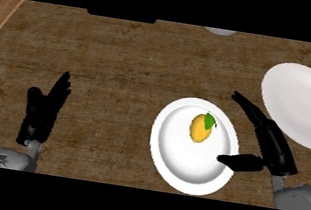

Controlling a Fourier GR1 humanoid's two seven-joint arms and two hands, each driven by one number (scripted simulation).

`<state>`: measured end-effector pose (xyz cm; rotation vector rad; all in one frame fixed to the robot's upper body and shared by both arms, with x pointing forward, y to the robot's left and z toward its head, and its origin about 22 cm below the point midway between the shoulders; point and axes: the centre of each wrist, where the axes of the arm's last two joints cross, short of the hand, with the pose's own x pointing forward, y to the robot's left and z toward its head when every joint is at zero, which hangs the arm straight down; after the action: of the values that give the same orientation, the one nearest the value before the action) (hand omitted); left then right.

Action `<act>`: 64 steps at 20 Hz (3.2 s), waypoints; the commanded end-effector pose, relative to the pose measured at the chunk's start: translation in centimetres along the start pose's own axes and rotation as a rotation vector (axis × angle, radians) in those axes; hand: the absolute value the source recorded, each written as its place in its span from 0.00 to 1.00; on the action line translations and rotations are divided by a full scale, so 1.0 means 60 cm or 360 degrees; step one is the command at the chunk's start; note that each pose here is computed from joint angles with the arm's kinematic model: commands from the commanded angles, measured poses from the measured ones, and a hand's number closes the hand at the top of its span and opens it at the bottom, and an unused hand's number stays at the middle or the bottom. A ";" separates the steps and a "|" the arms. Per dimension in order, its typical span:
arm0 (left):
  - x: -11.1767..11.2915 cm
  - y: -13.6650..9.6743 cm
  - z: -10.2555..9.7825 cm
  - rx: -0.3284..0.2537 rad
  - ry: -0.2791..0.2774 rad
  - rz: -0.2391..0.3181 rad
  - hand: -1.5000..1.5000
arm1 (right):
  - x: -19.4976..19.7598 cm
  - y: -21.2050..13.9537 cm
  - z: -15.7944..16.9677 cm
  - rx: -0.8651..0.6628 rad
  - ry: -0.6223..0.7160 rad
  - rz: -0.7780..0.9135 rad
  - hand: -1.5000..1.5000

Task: Pick the lemon from the plate and place it in the plate

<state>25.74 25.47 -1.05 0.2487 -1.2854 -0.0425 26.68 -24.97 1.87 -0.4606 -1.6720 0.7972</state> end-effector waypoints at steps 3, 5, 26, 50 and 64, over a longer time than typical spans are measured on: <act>-0.006 0.008 0.005 0.0020 -0.0003 0.0024 0.50 | 0.057 -0.046 -0.041 0.0338 0.0227 0.0301 0.00; 0.006 -0.020 0.001 0.0013 -0.0021 0.0014 0.50 | 0.074 -0.039 -0.066 0.0468 0.0292 0.0321 0.00; 0.005 -0.011 0.009 0.0013 -0.0008 0.0039 0.50 | 0.084 0.027 -0.117 0.0761 0.0430 0.0340 0.00; -0.009 -0.008 0.023 -0.0007 -0.0022 0.0031 0.50 | 0.021 0.095 -0.130 0.0673 0.0311 0.0502 1.00; -0.020 -0.025 0.020 0.0044 -0.0008 -0.0004 0.50 | -0.029 -0.053 -0.144 -0.0008 0.0265 0.0722 1.00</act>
<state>24.67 24.76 -1.60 0.2522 -1.2873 -0.0328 36.14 -25.10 2.56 -0.7846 -1.3419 1.1127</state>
